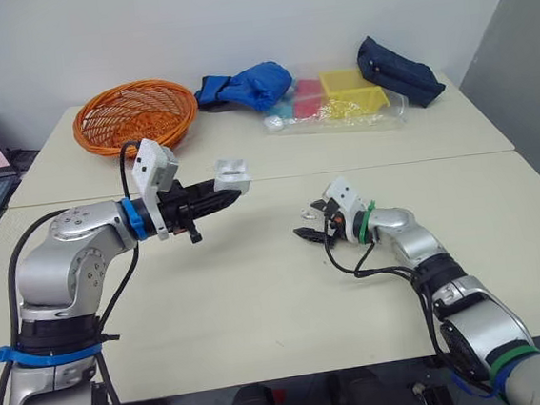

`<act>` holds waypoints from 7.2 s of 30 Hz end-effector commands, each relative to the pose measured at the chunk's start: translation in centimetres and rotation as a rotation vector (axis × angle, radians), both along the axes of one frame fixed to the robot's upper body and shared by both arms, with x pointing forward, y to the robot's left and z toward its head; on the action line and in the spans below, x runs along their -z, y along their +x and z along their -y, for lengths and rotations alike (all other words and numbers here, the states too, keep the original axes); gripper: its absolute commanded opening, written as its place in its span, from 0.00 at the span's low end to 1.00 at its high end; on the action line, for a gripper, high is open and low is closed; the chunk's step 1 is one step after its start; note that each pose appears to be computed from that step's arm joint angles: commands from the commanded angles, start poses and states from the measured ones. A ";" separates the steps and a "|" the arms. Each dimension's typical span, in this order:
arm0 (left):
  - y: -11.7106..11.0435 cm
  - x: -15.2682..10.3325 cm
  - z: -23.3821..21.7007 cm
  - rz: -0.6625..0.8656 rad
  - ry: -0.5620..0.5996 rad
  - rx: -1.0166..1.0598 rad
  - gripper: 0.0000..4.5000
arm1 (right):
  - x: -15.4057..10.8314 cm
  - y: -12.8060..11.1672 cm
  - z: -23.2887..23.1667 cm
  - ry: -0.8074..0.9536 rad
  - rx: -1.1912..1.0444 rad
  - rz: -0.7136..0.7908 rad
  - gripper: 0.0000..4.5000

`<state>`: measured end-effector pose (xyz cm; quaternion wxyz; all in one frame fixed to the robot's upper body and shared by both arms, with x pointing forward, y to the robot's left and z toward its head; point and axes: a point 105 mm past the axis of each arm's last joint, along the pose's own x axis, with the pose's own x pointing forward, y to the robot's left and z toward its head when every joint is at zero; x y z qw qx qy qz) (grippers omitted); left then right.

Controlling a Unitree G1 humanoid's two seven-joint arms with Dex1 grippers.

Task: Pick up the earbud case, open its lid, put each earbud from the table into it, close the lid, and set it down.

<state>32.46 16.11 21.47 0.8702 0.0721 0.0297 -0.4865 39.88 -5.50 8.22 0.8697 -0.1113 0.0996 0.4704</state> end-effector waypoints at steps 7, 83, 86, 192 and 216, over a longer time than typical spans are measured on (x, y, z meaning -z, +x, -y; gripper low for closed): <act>-0.2 -1.3 0.1 0.054 0.006 0.021 0.17 | 1.1 0.4 0.5 -0.018 0.018 0.005 0.78; -2.2 2.3 2.0 -0.031 0.032 0.067 0.17 | -1.4 -14.8 29.2 -1.009 -0.136 -0.359 0.78; -2.2 2.3 2.0 -0.031 0.030 0.066 0.17 | -1.5 -14.9 29.3 -1.009 -0.131 -0.367 1.00; 2.5 -5.7 12.8 0.488 -0.392 -0.030 0.17 | -22.6 -8.4 0.3 0.629 0.255 0.309 0.09; 2.7 -6.9 12.9 0.542 -0.449 -0.145 0.17 | -21.3 -7.2 0.1 0.668 0.381 0.290 0.09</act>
